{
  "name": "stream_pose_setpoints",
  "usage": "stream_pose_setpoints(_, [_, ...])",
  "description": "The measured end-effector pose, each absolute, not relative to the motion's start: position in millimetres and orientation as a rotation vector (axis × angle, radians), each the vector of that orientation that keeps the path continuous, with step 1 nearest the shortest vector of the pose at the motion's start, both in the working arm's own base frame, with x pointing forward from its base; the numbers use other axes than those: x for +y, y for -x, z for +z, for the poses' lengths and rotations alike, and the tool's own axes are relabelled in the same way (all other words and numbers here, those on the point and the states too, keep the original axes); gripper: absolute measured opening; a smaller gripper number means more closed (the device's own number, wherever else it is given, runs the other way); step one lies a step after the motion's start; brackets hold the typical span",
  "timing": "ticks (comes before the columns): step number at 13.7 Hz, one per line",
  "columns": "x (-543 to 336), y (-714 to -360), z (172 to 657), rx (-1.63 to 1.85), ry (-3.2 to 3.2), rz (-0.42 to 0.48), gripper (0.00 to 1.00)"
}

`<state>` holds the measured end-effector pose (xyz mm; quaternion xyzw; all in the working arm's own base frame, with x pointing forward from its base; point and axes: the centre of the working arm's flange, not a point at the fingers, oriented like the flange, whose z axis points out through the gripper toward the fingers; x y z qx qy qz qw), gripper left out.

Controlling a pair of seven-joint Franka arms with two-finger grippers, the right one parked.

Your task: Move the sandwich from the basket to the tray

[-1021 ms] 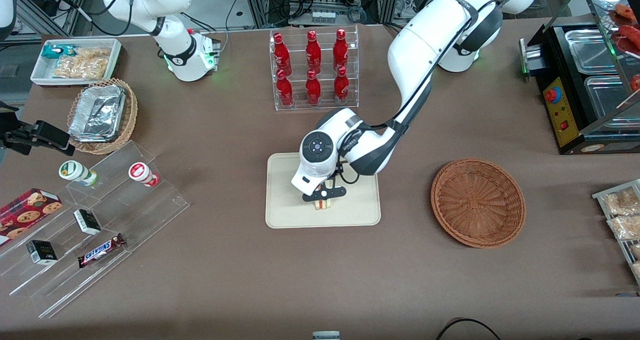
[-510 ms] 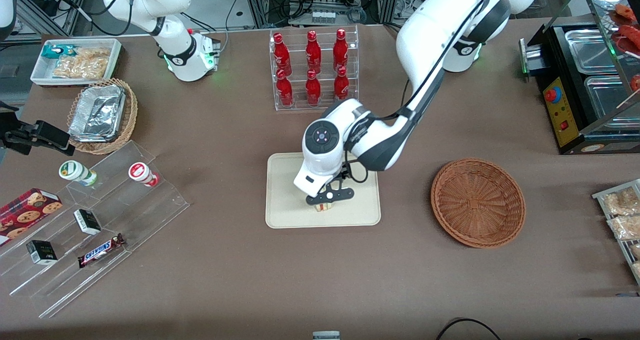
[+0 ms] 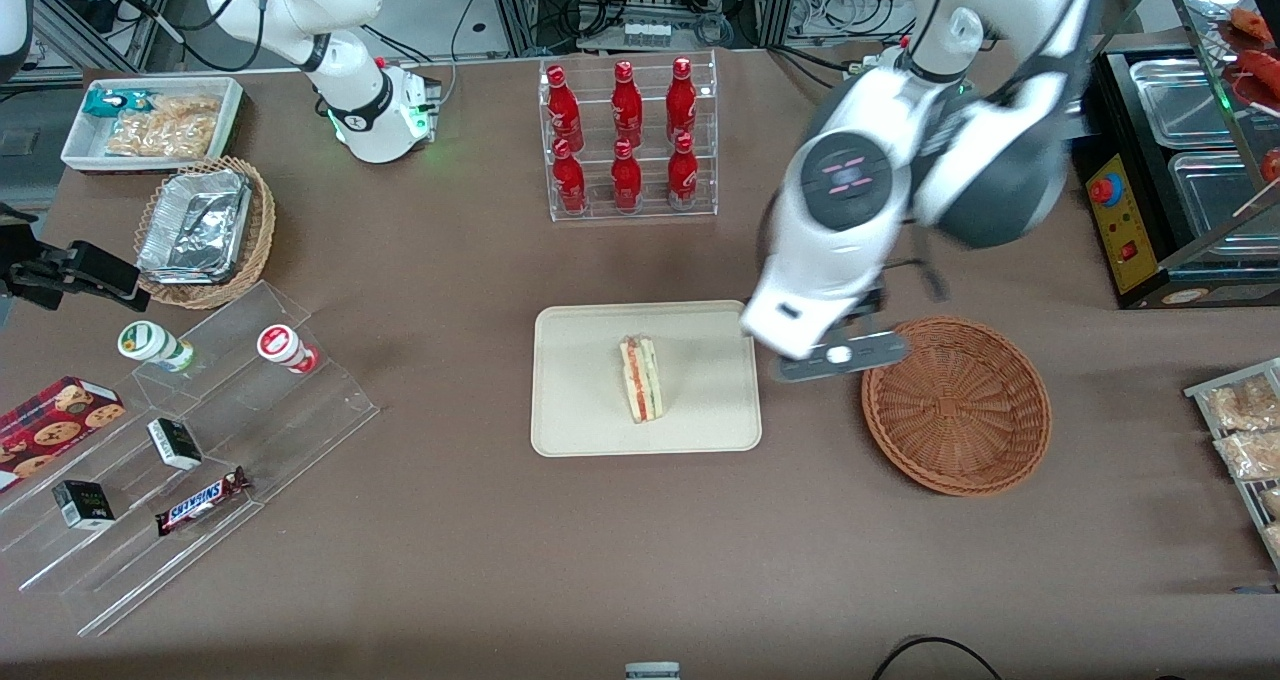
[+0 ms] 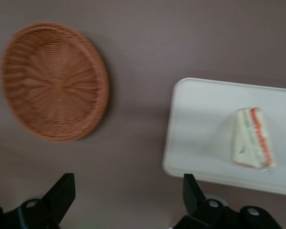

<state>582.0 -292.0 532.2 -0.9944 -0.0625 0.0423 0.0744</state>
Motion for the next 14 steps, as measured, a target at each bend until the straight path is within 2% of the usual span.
stream_pose_setpoints(3, [-186, -574, 576, -0.099, 2.969, 0.227, 1.00])
stream_pose_setpoints(6, [-112, -559, 593, -0.133, 2.980, 0.289, 1.00])
stream_pose_setpoints(11, [-76, -517, 606, -0.132, 2.966, 0.311, 1.00])
stream_pose_setpoints(14, [-68, -507, 616, -0.111, 2.970, 0.294, 1.00])
